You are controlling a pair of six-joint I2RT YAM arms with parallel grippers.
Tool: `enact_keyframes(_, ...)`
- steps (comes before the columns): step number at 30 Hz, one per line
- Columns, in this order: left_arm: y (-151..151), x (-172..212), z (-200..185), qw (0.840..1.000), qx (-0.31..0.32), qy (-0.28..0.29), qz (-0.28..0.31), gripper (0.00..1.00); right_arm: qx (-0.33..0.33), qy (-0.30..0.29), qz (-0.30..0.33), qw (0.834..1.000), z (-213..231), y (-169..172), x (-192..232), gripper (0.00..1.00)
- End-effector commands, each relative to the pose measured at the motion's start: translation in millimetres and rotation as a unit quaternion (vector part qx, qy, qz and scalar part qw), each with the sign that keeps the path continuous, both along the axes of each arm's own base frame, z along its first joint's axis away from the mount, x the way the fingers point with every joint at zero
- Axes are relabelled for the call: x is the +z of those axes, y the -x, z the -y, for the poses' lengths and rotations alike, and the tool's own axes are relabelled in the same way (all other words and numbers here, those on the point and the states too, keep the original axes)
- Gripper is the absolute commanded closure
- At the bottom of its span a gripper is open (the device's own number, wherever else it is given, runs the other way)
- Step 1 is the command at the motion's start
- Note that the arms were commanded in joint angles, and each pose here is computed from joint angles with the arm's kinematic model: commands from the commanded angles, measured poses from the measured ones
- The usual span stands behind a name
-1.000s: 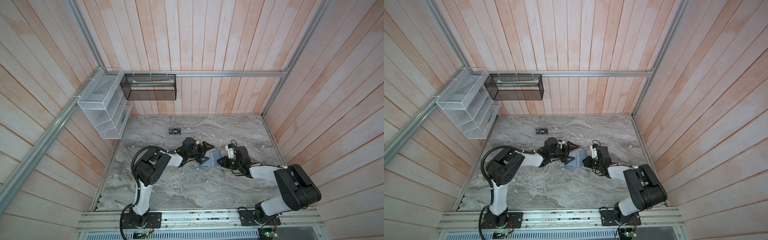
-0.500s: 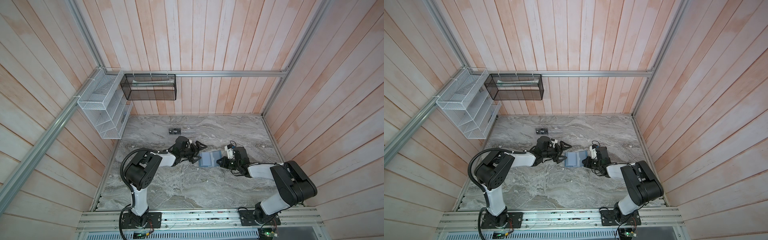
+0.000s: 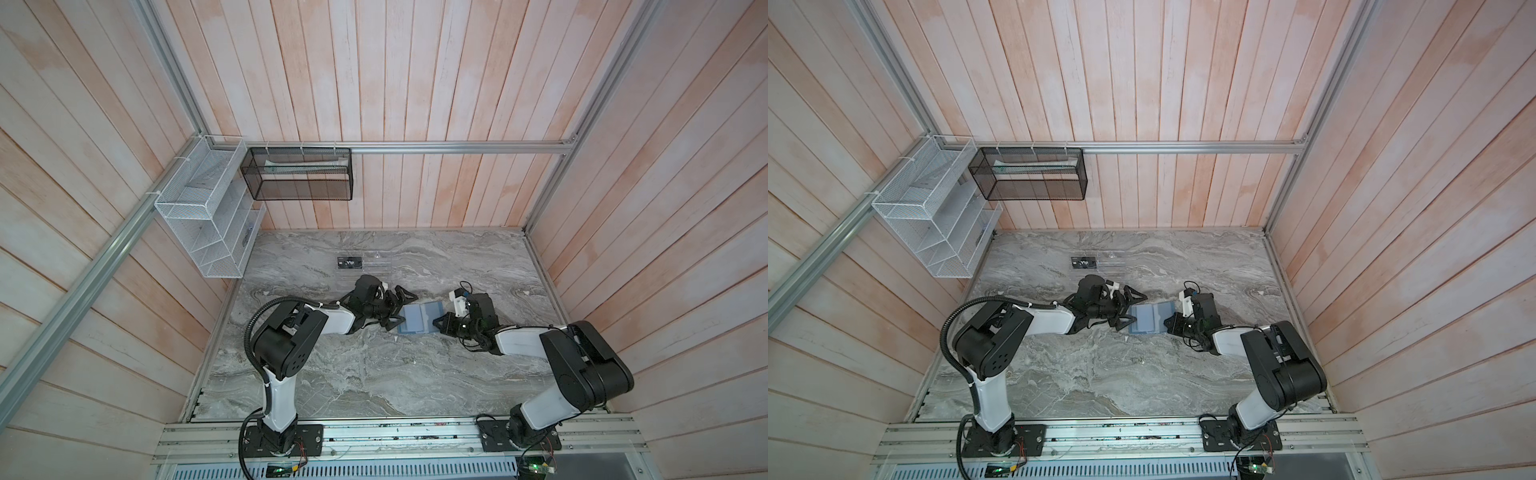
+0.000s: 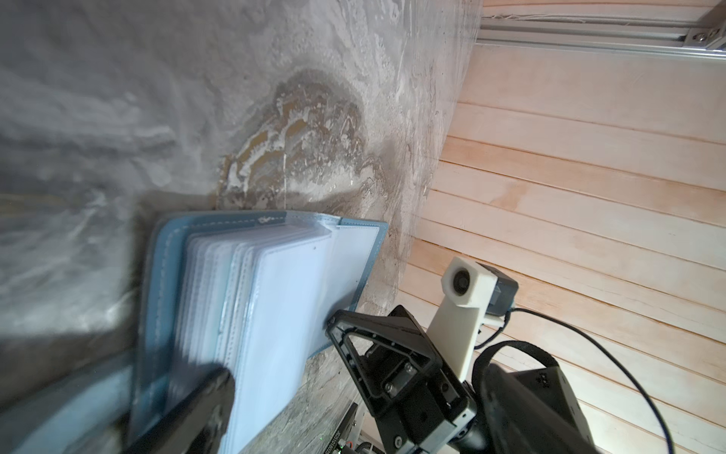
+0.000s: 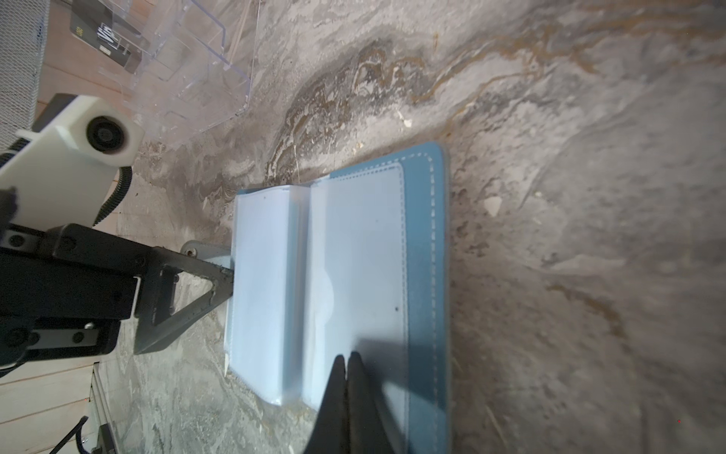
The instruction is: Take the credit cards out of the card holder
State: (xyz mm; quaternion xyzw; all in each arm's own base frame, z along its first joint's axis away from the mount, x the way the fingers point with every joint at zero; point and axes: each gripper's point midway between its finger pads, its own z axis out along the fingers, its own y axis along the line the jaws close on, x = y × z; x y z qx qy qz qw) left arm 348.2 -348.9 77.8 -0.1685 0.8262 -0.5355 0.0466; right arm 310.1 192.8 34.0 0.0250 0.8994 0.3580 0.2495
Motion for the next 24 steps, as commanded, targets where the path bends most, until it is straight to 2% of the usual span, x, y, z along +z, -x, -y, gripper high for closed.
enact_keyframes(1, 3, -12, 3, 1.0, -0.009, -0.009, -0.006, 0.0, 0.0, 0.001, -0.003, 1.0, 0, 3, -4, 1.0)
enact_keyframes(13, -1, -1, 28, 1.0, -0.022, 0.012, -0.001, 0.0, 0.004, -0.013, 0.0, 1.0, -2, 3, 0, 1.0)
enact_keyframes(24, -3, 5, 34, 1.0, -0.021, 0.023, 0.0, 0.0, 0.006, -0.02, -0.011, 1.0, -2, 3, -8, 1.0)
